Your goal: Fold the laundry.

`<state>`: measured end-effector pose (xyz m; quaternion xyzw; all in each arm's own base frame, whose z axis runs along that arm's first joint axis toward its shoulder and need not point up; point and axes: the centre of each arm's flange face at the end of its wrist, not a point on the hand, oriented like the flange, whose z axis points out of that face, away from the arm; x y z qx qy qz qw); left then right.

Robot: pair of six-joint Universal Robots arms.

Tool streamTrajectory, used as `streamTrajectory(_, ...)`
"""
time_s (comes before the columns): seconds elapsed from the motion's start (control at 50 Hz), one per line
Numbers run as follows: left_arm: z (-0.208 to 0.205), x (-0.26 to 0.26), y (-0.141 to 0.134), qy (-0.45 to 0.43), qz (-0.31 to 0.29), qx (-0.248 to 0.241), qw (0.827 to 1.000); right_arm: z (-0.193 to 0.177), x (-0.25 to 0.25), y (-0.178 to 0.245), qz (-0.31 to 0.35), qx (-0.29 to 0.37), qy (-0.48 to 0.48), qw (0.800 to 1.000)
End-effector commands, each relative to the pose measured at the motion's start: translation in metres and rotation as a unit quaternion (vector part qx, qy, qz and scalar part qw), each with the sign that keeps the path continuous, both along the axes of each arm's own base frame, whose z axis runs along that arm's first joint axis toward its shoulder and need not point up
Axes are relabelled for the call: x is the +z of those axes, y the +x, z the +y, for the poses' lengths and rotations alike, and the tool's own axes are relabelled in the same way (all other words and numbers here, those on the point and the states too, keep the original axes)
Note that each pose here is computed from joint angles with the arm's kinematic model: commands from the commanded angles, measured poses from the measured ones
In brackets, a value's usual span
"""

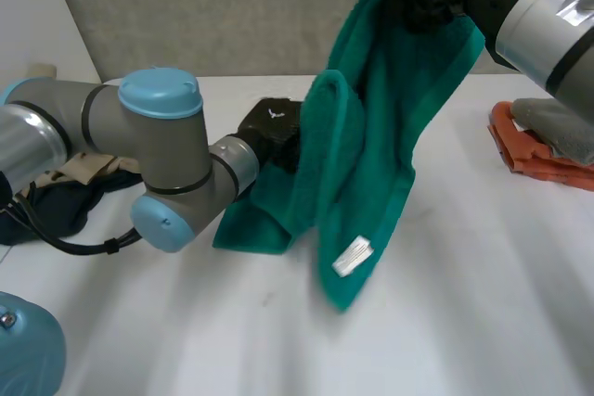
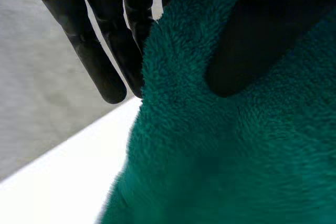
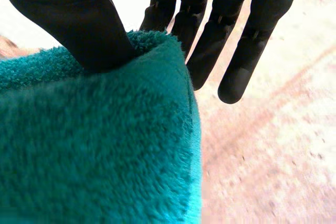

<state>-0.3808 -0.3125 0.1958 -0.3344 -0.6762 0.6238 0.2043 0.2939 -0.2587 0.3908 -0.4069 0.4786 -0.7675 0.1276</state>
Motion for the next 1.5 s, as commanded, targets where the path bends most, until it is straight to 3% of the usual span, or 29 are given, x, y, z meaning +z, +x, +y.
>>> streamTrajectory(0.02, -0.043, 0.083, 0.041, -0.130, 0.041, 0.177, 0.975, -0.054, -0.012, -0.006, -0.013, -0.096, 0.001, 0.995)
streamTrajectory(0.14, -0.027, 0.158, 0.068, -0.207, 0.101, 0.188, 0.955, -0.079, -0.008, -0.003, -0.041, -0.146, -0.019, 0.988)
streamTrajectory(0.22, -0.006, 0.156, 0.079, -0.204, 0.096, 0.189, 0.956, -0.076, -0.015, 0.008, -0.043, -0.138, -0.014, 0.989)
streamTrajectory(0.32, 0.038, 0.069, 0.088, -0.104, 0.015, 0.183, 0.978, -0.069, -0.049, 0.017, -0.016, -0.124, 0.026, 0.992)
streamTrajectory(0.44, 0.101, -0.031, 0.091, -0.003, -0.081, 0.163, 0.983, -0.068, -0.085, 0.026, 0.002, -0.114, 0.050, 0.992)
streamTrajectory(0.52, 0.126, -0.037, 0.079, 0.009, -0.100, 0.128, 0.987, -0.061, -0.084, 0.034, 0.007, -0.104, 0.041, 0.994)
streamTrajectory(0.6, 0.110, 0.011, 0.079, -0.037, -0.071, 0.143, 0.987, -0.050, -0.073, 0.041, 0.004, -0.093, 0.023, 0.995)
streamTrajectory(0.7, 0.054, 0.074, 0.100, -0.097, -0.021, 0.197, 0.975, -0.037, -0.055, 0.043, -0.006, -0.076, 0.003, 0.997)
streamTrajectory(0.8, 0.009, 0.079, 0.107, -0.091, -0.014, 0.193, 0.977, -0.021, -0.040, 0.042, -0.010, -0.045, -0.013, 0.999)
streamTrajectory(1.0, -0.036, 0.029, 0.076, -0.002, -0.025, 0.064, 0.998, 0.027, 0.021, 0.032, -0.070, 0.049, -0.089, 0.992)
streamTrajectory(1.16, -0.013, -0.017, 0.039, 0.078, -0.050, -0.047, 0.995, 0.042, 0.059, 0.018, -0.135, 0.081, -0.097, 0.983)
streamTrajectory(1.2, -0.009, -0.023, 0.033, 0.081, -0.057, -0.055, 0.994, 0.037, 0.059, 0.016, -0.138, 0.078, -0.095, 0.983)
streamTrajectory(1.26, -0.017, -0.019, 0.033, 0.057, -0.064, -0.032, 0.996, 0.022, 0.053, 0.015, -0.135, 0.066, -0.090, 0.985)
streamTrajectory(1.38, -0.058, 0.047, 0.055, -0.057, -0.014, 0.113, 0.992, -0.028, 0.030, 0.007, -0.115, 0.001, -0.085, 0.990)
streamTrajectory(1.42, -0.066, 0.075, 0.062, -0.099, 0.021, 0.147, 0.984, -0.041, 0.027, 0.005, -0.117, -0.022, -0.087, 0.989)
streamTrajectory(1.5, -0.071, 0.146, 0.077, -0.216, 0.124, 0.209, 0.946, -0.071, 0.025, 0.001, -0.125, -0.090, -0.110, 0.982)
